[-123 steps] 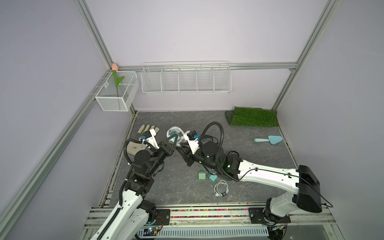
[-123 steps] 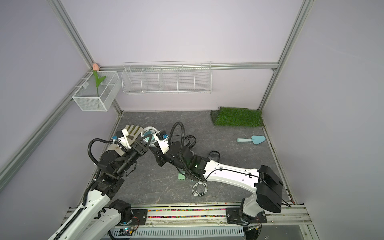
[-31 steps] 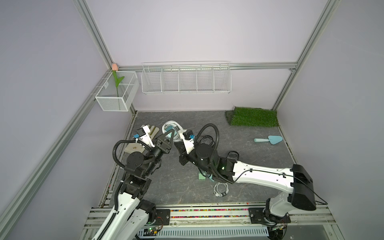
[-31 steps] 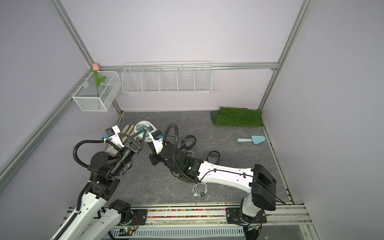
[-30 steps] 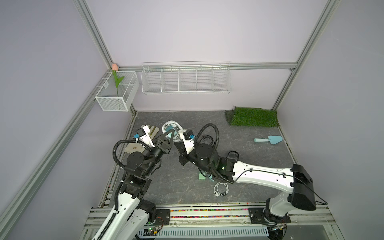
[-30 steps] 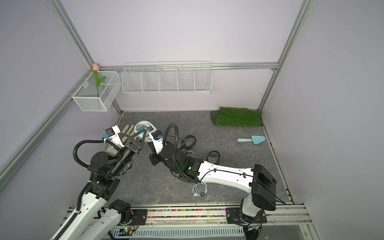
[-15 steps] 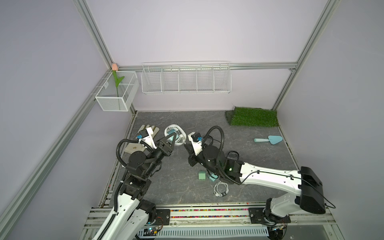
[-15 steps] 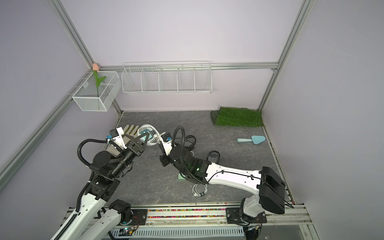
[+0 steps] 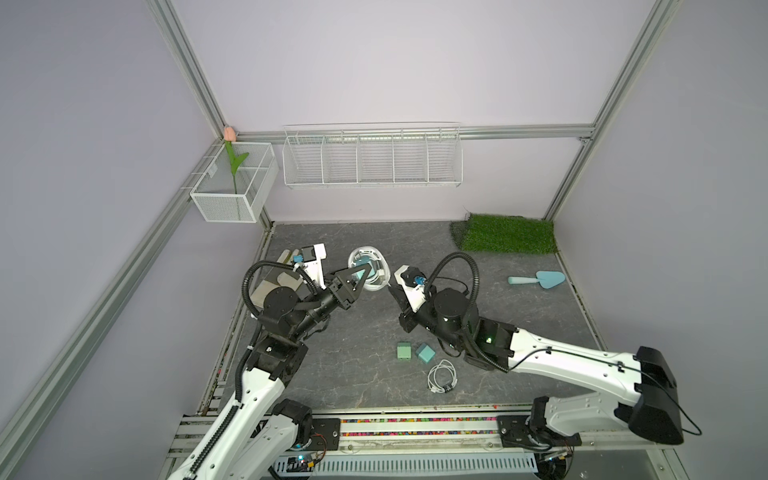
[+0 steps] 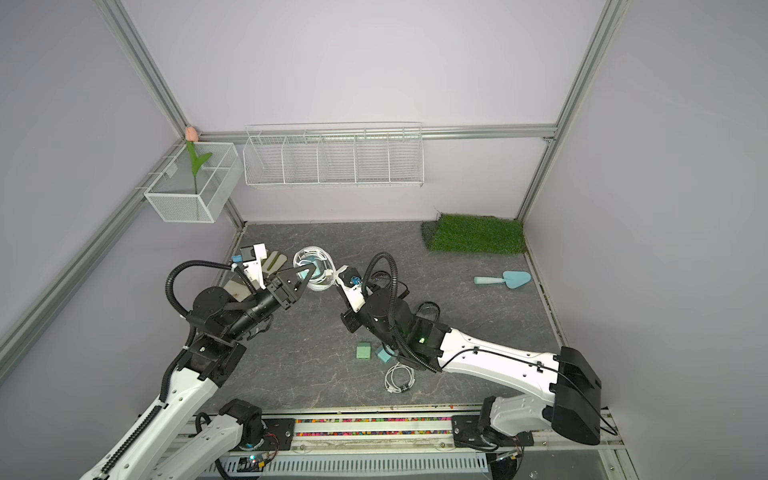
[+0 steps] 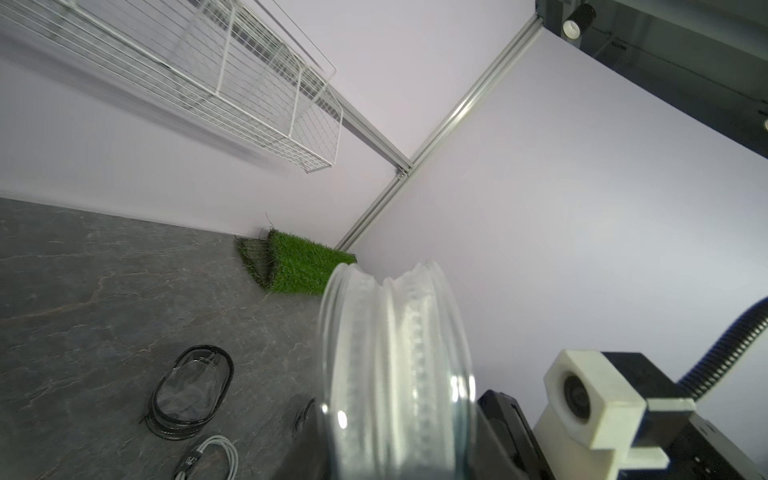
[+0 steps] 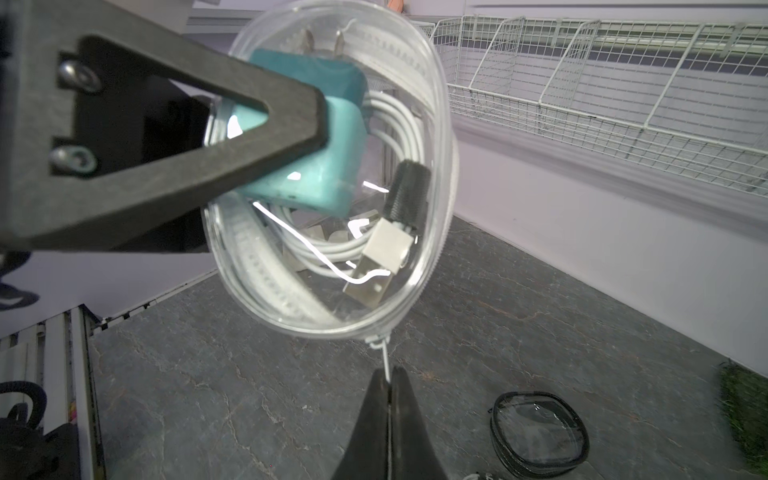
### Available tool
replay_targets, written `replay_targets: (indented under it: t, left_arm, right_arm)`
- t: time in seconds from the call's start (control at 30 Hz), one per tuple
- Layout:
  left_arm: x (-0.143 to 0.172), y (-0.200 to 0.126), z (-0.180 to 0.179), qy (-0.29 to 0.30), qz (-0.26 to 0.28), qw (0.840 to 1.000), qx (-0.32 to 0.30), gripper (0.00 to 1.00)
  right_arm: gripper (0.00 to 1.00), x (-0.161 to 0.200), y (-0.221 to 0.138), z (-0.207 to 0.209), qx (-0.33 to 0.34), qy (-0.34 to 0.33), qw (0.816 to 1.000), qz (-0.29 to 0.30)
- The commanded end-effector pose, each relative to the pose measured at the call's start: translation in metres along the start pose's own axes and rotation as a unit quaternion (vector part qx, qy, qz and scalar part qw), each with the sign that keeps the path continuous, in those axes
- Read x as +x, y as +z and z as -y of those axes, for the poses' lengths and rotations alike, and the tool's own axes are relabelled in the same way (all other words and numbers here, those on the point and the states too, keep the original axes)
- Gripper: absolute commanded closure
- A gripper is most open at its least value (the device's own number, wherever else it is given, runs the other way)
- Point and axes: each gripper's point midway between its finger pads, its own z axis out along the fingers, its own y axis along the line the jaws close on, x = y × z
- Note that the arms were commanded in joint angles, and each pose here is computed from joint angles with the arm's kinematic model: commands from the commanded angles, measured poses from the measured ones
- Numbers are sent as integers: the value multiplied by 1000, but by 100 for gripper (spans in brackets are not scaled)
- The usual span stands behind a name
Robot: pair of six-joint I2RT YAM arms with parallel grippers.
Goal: Pack away charging kits
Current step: Zip the zipper on the storage bag.
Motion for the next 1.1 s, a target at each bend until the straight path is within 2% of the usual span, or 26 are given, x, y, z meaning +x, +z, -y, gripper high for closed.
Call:
replay_targets:
  t: [0.0, 0.17, 0.47, 0.7, 0.9, 1.07]
  left_arm:
    - [3, 0, 38, 57, -43, 994, 88, 100]
    - [23, -2, 39, 78, -87, 987, 110, 100]
    - [49, 3, 38, 95, -136, 974, 155, 100]
    - [79, 16, 39, 116, -186, 962, 162, 100]
    - [85, 23, 33, 119, -202, 959, 158, 100]
    - [87, 35, 29, 117, -222, 955, 160, 100]
  right_arm:
    - [93, 3, -15, 22, 28, -56, 998, -10]
    - [93, 4, -28, 42, 52, -88, 995, -19]
    - [93, -4, -35, 45, 49, -143, 988, -20]
    - [93, -17, -40, 53, 38, -181, 983, -7]
    - [93, -32, -53, 72, 49, -198, 979, 16]
    - [93, -29, -55, 71, 30, -247, 969, 8]
